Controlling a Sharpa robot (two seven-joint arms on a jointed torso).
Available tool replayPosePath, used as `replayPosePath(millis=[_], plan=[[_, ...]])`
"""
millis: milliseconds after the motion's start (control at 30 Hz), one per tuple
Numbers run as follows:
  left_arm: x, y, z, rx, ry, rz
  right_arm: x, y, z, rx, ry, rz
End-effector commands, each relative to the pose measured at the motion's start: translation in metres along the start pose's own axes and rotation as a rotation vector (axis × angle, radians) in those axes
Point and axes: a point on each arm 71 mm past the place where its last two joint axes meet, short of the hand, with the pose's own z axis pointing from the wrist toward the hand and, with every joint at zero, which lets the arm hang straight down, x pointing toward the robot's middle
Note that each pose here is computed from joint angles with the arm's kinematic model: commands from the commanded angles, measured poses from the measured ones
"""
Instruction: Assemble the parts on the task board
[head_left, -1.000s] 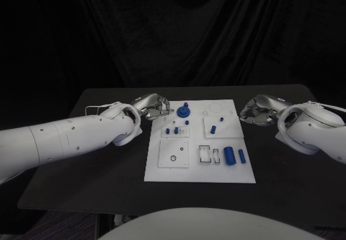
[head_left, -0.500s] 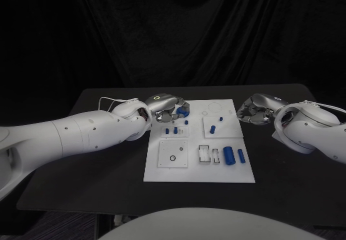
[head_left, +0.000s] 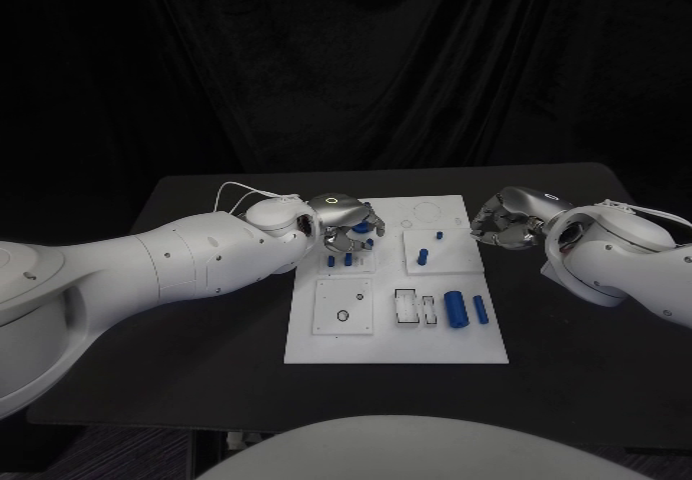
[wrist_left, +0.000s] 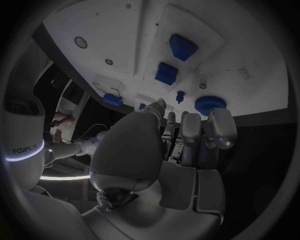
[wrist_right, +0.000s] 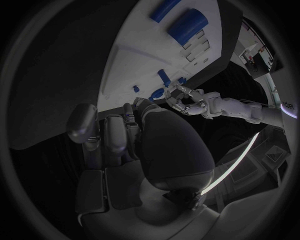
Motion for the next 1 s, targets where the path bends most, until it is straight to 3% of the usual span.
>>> replayPosePath(millis=[33,467,1000], plan=[[0.0017,-0.0001,0.0031,-0.023,0.027,0.02,-0.0001,0.0016,-0.0002,-0.006,-0.006,0.001],[0.0018,0.0012,0.0077,-0.047,0.029,0.025,0.0001,0.0018,-0.0001,-0.004,-0.003,0.0],[0.0018,-0.0002,0.008,-0.029,0.019,0.027,0.0008,0.003,0.001,-0.004,0.003,-0.002]])
